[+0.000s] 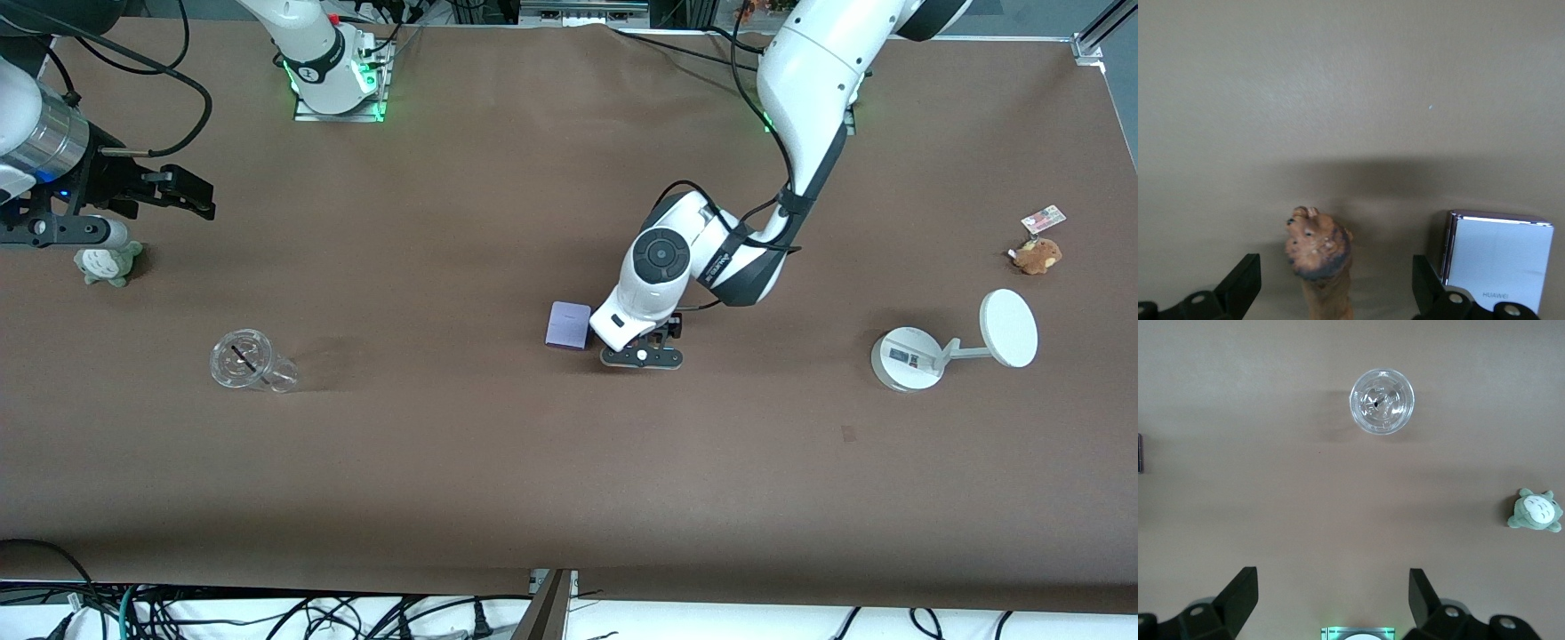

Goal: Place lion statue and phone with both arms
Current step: 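Lift the lion with the left gripper while the right gripper starts reaching, then lower the lion beside the lamp while the right gripper reaches the phone, then open the left gripper and withdraw while the right gripper grasps the phone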

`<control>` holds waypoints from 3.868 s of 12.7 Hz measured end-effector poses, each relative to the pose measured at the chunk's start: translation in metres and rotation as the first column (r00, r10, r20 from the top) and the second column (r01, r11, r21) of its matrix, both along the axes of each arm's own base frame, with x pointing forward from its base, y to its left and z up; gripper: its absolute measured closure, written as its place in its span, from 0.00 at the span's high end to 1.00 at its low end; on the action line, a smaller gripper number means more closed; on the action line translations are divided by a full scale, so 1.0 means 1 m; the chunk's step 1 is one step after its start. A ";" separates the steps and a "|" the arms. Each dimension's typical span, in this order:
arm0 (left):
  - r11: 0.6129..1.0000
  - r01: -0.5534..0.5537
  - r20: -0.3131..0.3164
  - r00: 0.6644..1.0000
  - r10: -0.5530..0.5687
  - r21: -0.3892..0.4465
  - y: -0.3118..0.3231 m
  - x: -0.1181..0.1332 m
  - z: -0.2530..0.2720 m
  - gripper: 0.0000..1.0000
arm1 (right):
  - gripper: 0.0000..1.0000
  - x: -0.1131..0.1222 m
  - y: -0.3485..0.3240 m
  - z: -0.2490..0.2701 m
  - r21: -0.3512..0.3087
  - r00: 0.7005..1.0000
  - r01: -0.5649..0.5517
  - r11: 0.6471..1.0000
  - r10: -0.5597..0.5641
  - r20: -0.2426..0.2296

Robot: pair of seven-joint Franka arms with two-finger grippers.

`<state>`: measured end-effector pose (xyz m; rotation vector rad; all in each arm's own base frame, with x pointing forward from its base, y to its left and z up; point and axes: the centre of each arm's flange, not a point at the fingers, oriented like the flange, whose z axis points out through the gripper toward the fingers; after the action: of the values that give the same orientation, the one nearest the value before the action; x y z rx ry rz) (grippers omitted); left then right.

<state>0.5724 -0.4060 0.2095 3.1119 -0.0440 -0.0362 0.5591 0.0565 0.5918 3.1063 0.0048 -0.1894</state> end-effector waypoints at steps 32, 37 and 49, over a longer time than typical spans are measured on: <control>0.998 0.053 -0.065 0.997 -0.050 0.036 0.361 0.074 -0.006 0.51 | 1.00 0.016 0.313 -0.233 0.080 0.992 0.124 0.989 -0.126 0.014; 0.997 0.053 -0.028 0.998 -0.052 0.051 0.360 0.090 0.059 1.00 | 1.00 0.015 0.355 -0.300 0.102 0.983 0.162 0.981 -0.169 0.066; 0.997 0.033 -0.011 0.999 -0.032 0.070 0.334 0.048 0.367 1.00 | 1.00 0.012 0.419 -0.370 0.062 0.986 0.100 0.993 -0.108 0.125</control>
<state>0.6209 -0.0725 0.5766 3.1813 -0.0955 -0.0556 0.5710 0.4756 0.2222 3.1702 -0.1580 0.0090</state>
